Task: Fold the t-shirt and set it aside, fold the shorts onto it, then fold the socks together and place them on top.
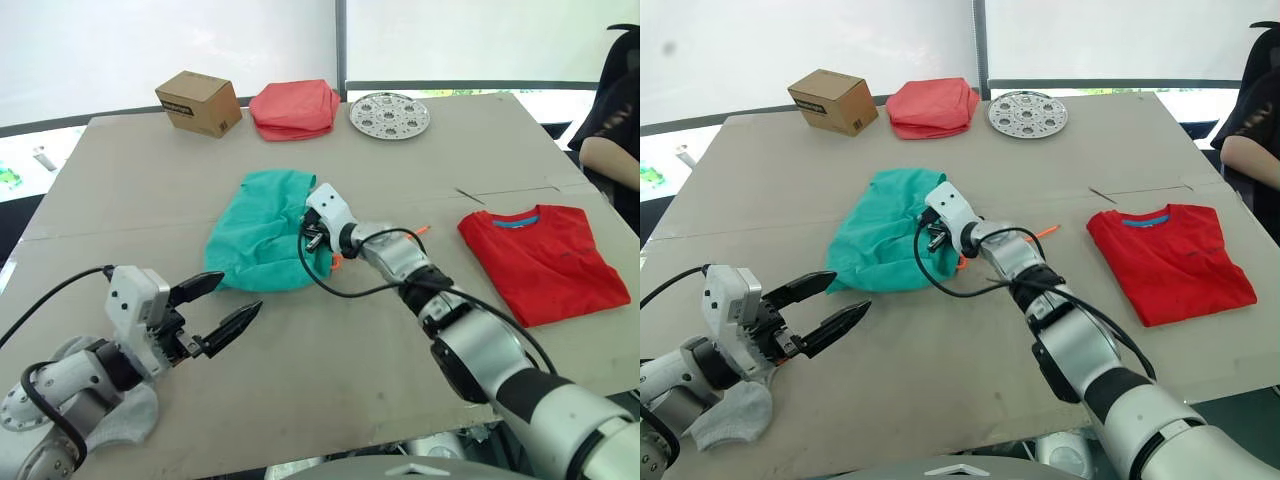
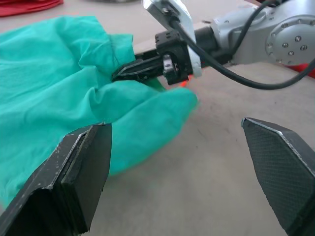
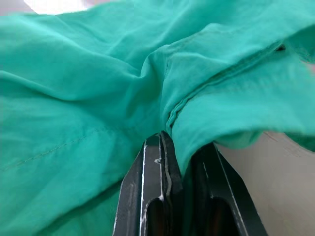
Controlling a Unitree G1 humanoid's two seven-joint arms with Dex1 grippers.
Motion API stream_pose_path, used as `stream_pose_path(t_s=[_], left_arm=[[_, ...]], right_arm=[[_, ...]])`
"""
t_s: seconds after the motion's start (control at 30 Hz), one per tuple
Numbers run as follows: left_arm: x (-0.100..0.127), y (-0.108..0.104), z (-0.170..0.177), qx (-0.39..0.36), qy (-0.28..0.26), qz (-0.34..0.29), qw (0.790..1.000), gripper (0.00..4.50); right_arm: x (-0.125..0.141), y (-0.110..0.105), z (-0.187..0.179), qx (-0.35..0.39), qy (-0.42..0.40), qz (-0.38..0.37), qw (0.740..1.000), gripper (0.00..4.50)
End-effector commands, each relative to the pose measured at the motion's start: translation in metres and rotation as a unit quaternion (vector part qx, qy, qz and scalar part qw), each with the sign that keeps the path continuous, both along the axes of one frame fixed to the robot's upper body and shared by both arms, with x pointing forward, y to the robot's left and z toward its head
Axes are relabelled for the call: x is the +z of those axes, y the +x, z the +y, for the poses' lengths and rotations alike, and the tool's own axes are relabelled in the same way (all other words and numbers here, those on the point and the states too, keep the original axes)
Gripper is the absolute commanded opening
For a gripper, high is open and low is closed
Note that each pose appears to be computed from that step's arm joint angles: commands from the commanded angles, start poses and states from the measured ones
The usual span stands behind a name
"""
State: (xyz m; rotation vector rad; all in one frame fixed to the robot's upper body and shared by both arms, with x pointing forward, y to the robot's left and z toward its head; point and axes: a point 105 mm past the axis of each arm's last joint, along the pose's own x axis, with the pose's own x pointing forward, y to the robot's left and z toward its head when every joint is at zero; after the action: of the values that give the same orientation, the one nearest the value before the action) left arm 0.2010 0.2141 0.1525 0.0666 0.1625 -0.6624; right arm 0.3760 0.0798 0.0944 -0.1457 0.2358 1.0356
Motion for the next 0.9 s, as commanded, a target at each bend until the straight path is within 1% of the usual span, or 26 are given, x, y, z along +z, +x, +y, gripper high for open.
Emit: stream_pose_path(t_s=[0.03,0.13,0.23,0.3,0.4,0.5,0.63,0.73,0.8,0.9], left_arm=[[0.008,0.001,-0.01,-0.04,-0.004,-0.021,0.999,4.5],[0.007,0.0,-0.017,-0.067,-0.008,-0.018,0.998,4.5],[0.007,-0.001,-0.029,-0.102,-0.019,-0.018,0.994,4.5],[0.01,-0.002,-0.038,-0.124,-0.026,-0.018,0.992,4.5],[0.012,-0.003,-0.053,-0.166,-0.033,-0.02,0.985,4.5],[0.013,-0.002,-0.065,-0.194,-0.041,-0.02,0.98,4.5],[0.013,0.004,-0.074,-0.22,-0.046,-0.021,0.974,4.5],[0.013,0.008,-0.078,-0.234,-0.051,-0.02,0.971,4.5],[0.012,0.01,-0.081,-0.243,-0.054,-0.018,0.968,4.5],[0.01,0.011,-0.086,-0.253,-0.057,-0.017,0.966,4.5]], right_arm=[[0.042,-0.017,-0.031,0.065,0.064,-0.013,0.996,0.06],[0.066,-0.035,-0.07,0.089,0.076,-0.022,0.993,0.06],[0.078,-0.054,-0.11,0.098,0.052,-0.024,0.994,0.06],[0.085,-0.063,-0.135,0.087,0.03,-0.026,0.995,0.06],[0.101,-0.075,-0.183,0.051,-0.015,-0.037,0.998,0.06],[0.115,-0.09,-0.217,0.024,-0.05,-0.042,0.998,0.06],[0.135,-0.111,-0.265,-0.03,-0.095,-0.025,0.995,0.06],[0.142,-0.123,-0.306,-0.093,-0.154,0.0,0.984,0.06],[0.145,-0.126,-0.334,-0.144,-0.187,0.017,0.972,0.06],[0.143,-0.129,-0.366,-0.183,-0.23,0.036,0.955,0.06]])
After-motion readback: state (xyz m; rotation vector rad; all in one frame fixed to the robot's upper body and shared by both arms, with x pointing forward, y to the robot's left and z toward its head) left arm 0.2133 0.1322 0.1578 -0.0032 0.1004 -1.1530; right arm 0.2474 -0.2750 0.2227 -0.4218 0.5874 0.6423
